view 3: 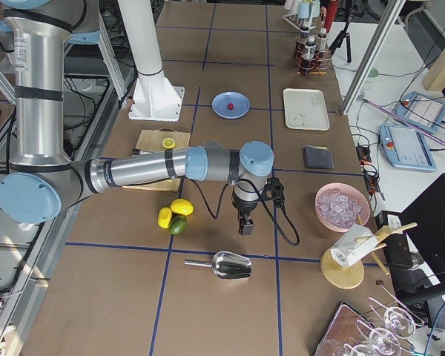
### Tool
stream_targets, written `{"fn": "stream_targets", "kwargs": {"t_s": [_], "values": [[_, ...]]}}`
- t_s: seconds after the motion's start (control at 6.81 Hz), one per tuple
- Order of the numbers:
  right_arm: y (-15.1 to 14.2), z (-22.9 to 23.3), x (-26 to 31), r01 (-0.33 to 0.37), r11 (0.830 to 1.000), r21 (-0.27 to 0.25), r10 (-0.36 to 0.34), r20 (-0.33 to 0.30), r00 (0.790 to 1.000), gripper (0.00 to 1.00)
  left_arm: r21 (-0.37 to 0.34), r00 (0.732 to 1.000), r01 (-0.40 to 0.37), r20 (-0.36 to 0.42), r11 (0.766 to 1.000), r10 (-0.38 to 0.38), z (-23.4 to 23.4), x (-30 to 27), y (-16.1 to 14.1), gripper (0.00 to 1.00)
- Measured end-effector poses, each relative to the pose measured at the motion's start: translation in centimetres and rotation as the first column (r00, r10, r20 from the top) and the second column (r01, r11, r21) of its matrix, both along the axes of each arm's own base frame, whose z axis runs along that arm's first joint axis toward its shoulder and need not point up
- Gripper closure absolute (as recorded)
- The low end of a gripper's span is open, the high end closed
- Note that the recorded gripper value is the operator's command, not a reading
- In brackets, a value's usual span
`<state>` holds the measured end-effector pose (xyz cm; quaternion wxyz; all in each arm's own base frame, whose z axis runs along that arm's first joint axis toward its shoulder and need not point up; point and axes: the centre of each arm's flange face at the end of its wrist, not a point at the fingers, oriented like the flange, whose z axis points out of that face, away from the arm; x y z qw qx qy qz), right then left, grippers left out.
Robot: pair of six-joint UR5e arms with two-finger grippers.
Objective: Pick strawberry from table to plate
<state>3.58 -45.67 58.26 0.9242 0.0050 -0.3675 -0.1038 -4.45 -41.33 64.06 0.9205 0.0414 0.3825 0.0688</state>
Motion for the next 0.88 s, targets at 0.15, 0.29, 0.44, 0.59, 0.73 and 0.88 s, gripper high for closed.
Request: {"fn": "stream_targets", "kwargs": {"t_s": [0.15, 0.29, 0.44, 0.59, 0.73, 0.88], "values": [[0.0, -0.08, 0.0, 0.0, 1.0, 0.002, 0.0, 0.0, 1.0, 0.0, -0.001, 1.0, 0.0, 0.0, 1.0, 0.0, -0.1, 0.0, -0.09, 0.0], [0.0, -0.16, 0.0, 0.0, 1.0, 0.004, 0.0, 0.001, 1.0, 0.0, 0.0, 1.0, 0.0, 0.0, 1.0, 0.0, -0.19, 0.01, -0.17, 0.0], [-0.01, -0.22, 0.0, 0.0, 1.0, 0.005, 0.0, 0.001, 1.0, 0.0, 0.002, 1.0, 0.0, 0.0, 1.0, 0.0, -0.28, 0.01, -0.2, 0.0], [-0.01, -0.25, 0.02, -0.001, 1.0, 0.006, 0.001, 0.001, 1.0, 0.0, 0.003, 1.0, 0.0, 0.0, 1.0, 0.0, -0.33, 0.01, -0.22, 0.0], [0.01, -0.25, 0.02, -0.001, 1.0, 0.005, 0.001, 0.001, 1.0, 0.0, 0.005, 1.0, 0.0, 0.0, 1.0, 0.0, -0.4, 0.01, -0.3, 0.0], [0.03, -0.25, 0.04, -0.001, 1.0, 0.005, 0.001, 0.002, 1.0, 0.0, 0.007, 1.0, 0.0, -0.001, 1.0, 0.0, -0.54, 0.03, -0.46, 0.0]]}}
